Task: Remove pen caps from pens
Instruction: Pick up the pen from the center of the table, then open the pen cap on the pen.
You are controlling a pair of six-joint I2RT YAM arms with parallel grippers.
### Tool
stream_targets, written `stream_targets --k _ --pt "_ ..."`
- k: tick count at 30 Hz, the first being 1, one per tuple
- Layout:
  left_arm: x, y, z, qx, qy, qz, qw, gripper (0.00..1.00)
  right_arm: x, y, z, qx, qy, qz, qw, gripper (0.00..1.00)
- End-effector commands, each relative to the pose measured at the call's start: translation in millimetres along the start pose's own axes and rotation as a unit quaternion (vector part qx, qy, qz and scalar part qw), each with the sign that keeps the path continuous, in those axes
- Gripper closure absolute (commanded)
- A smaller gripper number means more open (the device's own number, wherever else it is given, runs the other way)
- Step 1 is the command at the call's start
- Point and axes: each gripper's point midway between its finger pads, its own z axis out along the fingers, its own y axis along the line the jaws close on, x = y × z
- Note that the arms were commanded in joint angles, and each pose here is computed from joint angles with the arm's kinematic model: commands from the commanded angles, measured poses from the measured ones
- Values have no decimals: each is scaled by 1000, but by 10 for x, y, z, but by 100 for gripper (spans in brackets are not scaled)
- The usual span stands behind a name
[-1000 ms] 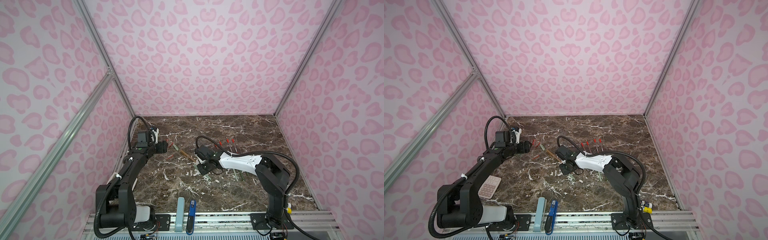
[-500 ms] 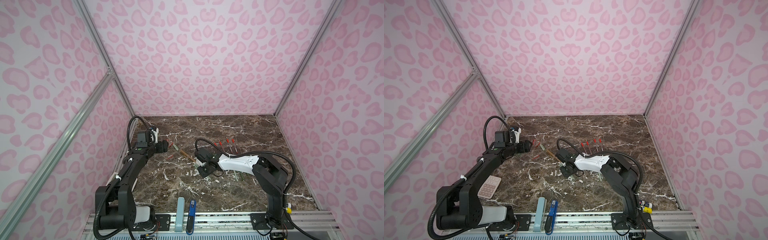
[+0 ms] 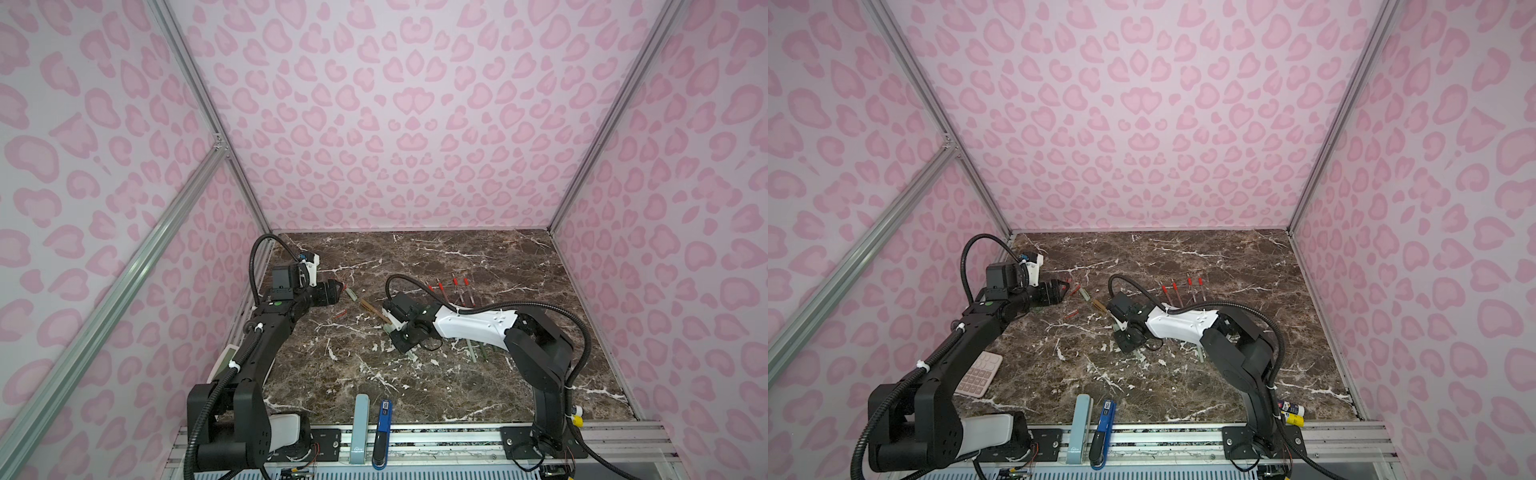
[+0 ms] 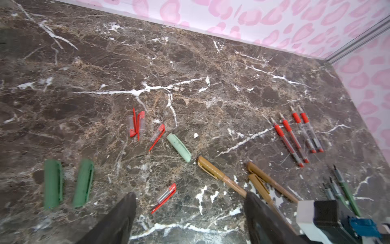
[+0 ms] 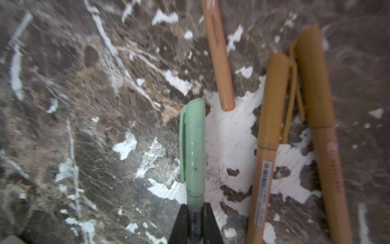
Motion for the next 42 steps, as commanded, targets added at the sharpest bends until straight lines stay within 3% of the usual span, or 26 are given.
stream_targets --k 1,10,20,26,28,32,33,39,42 --pt "-111 -216 -11 66 -29 -24 997 17 -232 126 -159 -38 -40 27 998 94" --pt "-84 -551 20 189 -24 -157 969 17 -892 439 -627 -133 -155 77 976 95" --pt "55 -906 25 238 12 -135 962 37 -1034 650 -751 -174 -174 79 966 95" --pt "283 -1064 114 241 57 -117 962 42 -1054 656 -754 -170 -171 78 967 95" --pt "304 -1123 124 249 64 -112 960 49 -1065 674 -780 -175 -182 76 965 95" --pt "283 -1093 164 234 67 -110 964 80 -1047 621 -711 -166 -169 80 968 96" --pt "267 -1094 157 230 68 -108 965 83 -1054 628 -730 -165 -169 78 969 96" --pt "268 -1102 154 235 66 -107 964 96 -1049 609 -673 -167 -167 81 968 94" --pt "244 -1106 147 233 68 -113 964 96 -1052 662 -641 -174 -166 79 967 82"
